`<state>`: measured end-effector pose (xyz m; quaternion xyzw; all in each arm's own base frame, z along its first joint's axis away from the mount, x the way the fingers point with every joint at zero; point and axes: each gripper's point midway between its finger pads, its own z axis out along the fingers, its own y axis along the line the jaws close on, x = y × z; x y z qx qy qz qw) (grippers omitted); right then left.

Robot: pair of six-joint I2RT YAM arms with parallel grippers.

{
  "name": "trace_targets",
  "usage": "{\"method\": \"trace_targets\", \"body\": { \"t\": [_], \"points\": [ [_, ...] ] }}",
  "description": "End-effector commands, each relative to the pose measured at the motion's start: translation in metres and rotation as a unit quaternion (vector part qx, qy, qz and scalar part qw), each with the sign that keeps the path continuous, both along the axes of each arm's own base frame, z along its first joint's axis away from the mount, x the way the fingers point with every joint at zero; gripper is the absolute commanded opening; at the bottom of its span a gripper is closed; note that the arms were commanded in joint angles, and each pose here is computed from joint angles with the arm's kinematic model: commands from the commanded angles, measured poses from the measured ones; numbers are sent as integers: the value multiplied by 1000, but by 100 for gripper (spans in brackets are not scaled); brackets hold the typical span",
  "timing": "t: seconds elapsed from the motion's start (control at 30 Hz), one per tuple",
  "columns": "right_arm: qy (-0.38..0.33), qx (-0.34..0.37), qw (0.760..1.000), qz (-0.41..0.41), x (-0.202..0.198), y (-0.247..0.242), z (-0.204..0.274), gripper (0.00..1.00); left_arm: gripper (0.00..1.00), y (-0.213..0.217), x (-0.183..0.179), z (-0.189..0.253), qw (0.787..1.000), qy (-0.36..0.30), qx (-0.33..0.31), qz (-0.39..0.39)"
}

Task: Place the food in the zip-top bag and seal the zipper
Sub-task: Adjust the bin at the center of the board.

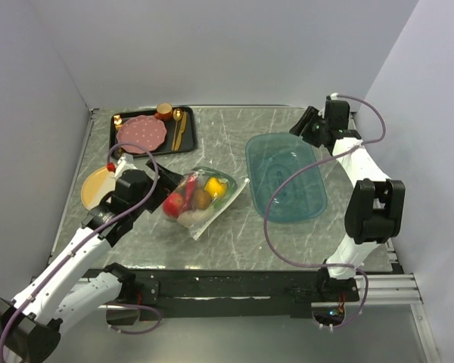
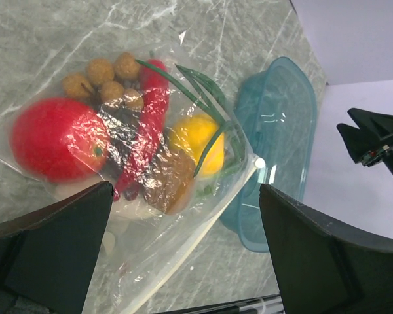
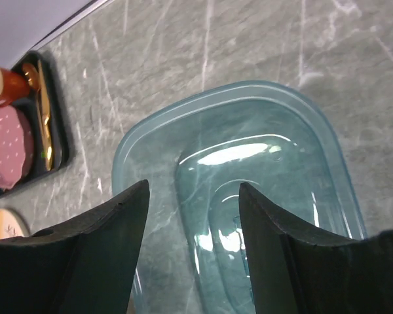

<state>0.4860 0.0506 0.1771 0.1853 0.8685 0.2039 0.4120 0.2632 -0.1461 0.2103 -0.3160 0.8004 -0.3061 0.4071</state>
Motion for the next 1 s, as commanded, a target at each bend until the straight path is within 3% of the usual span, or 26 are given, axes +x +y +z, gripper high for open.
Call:
{"method": "trace_targets", "body": {
  "t": [0.0,0.27,0.57,0.63,0.73,0.77,0.8,0.83,0.9,0.97],
  "points": [
    [48,10,999,13,-15,9,-47,66,99,3,8,25,999,-28,22,-3],
    [121,-1,993,-17,-17,3,-103,68,99,2,8,24,999,-23,29,-9],
    [105,-95,988,-66,61,-55,-89,69,99,-4,5,9,1000,-7,20,-21],
    [132,-104,984,-62,66,-61,-108,69,99,-5,5,8,999,-4,21,-24],
    [119,-103,986,-50,90,-62,-112,70,99,-5,6,5,999,0,23,-22],
    [90,-95,990,-47,110,-60,-94,70,99,-5,6,3,999,2,23,-22],
    [107,-97,988,-48,108,-62,-97,71,99,-5,7,3,999,1,23,-23],
    [109,-101,988,-47,113,-64,-102,72,99,-7,7,1,999,5,24,-29],
    [78,-99,992,-32,128,-61,-82,85,99,-9,8,3,999,8,27,-32],
    [62,-88,994,-28,142,-59,-67,87,99,-8,7,1,999,12,32,-31]
  ]
}}
